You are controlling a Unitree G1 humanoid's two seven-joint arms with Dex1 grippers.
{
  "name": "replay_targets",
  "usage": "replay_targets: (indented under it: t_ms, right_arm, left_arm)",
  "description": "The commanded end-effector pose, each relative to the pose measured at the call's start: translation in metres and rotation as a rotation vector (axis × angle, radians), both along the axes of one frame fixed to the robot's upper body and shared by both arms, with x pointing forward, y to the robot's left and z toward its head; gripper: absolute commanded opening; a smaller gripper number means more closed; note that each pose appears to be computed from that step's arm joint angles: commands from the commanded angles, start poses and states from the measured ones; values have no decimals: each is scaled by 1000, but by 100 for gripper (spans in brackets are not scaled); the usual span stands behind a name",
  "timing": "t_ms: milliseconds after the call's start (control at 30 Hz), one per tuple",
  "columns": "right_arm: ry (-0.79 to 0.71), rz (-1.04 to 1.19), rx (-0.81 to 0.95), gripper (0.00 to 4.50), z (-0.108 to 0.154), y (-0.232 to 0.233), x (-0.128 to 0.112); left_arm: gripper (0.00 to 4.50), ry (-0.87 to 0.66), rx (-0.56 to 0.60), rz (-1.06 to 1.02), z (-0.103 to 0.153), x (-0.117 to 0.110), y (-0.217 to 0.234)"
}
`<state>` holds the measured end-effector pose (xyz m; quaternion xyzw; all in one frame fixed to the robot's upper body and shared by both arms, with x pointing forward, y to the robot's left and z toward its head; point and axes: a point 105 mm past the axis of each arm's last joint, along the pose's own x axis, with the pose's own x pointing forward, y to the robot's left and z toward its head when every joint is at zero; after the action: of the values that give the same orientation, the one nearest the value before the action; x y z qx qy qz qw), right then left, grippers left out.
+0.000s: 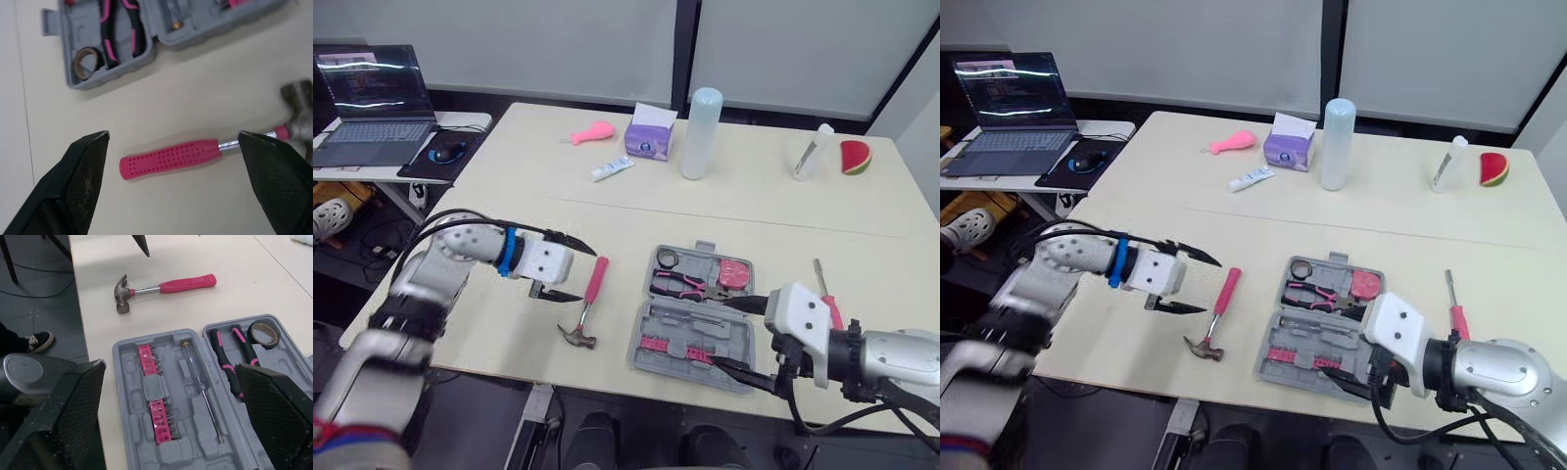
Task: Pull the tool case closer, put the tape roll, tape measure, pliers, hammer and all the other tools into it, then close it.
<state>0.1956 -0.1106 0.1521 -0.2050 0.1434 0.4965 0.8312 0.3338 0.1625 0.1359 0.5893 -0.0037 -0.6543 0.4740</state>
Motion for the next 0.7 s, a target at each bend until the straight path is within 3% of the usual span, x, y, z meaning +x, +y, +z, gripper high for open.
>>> replay_targets:
  t_ms: [33,333,500,600,700]
  right_arm:
    - [-19,26,10,450,5,8,-2]
    - [-12,37,15,450,5,13,-3]
    - [-8,44,18,450,6,15,-5]
    - [-6,46,21,450,7,16,-6]
    - [-3,47,22,450,7,16,-7]
  left_arm:
    - [434,-65,157,-201,-11,-2,-2]
    - [434,-67,370,-517,-41,-16,-10]
    - [434,-77,460,-568,-56,-13,-15]
    - [372,-101,500,-613,-68,-12,-22]
    - [278,-116,536,-647,-79,-11,-20]
